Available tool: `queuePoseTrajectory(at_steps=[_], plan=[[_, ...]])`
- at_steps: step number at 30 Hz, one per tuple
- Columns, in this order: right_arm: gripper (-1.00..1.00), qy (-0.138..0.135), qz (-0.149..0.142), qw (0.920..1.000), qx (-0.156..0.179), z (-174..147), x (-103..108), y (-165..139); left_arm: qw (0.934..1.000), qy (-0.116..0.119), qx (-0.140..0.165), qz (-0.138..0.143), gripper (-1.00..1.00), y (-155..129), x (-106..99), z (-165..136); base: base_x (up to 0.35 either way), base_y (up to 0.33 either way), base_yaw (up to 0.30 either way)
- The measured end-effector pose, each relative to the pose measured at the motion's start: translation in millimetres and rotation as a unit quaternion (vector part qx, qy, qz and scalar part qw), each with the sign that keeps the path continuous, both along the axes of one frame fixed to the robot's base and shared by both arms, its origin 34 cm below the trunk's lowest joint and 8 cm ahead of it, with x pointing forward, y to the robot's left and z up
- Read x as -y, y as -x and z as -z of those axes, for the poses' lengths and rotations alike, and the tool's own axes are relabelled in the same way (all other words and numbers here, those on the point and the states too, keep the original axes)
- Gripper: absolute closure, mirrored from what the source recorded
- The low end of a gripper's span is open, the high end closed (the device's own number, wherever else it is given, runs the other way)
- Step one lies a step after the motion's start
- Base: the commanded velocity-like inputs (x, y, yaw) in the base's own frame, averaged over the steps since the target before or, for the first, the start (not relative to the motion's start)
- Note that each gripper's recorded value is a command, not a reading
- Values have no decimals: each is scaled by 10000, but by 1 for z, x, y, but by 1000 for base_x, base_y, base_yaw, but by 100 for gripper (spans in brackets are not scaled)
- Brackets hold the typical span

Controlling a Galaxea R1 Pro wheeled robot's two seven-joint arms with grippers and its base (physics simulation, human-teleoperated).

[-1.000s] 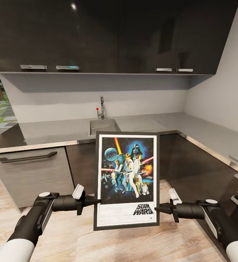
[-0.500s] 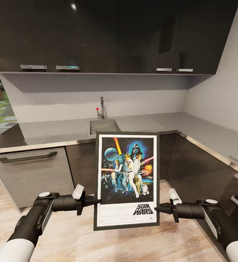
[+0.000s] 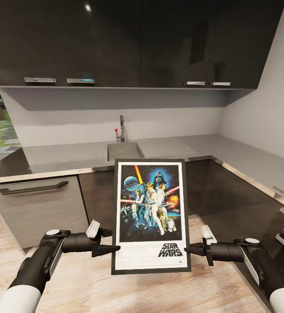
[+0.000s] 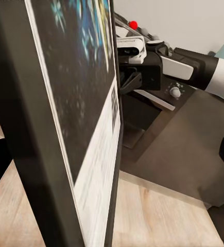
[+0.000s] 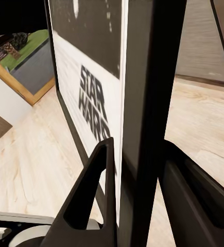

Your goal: Pick up the poster from the kitchen countertop and hang it on one of the wall nails in the kitchen.

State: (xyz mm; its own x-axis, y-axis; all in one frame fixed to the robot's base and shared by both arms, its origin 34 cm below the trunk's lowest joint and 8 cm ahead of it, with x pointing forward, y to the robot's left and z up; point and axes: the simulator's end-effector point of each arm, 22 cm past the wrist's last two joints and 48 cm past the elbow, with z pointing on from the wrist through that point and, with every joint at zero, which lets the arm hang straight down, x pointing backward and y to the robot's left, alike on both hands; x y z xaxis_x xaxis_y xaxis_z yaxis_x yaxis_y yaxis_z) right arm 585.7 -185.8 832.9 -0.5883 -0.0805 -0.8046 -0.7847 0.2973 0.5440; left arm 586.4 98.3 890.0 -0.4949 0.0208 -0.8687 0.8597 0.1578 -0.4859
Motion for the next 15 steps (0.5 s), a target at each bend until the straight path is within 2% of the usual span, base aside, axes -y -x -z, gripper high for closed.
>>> queuePoseTrajectory(at_steps=[10, 13, 15], plan=[[100, -8, -1, 10000, 1, 0, 0, 0, 10000, -18, -16, -43, -100, -1, -4, 2, 0, 0, 0], [100, -7, -1, 10000, 1, 0, 0, 0, 9999, -85, -51, -101, -100, -3, -13, 6, 0, 0, 0], [100, -4, 1, 10000, 1, 0, 0, 0, 9996, -145, -107, -215, -100, -5, -28, 11, 0, 0, 0]])
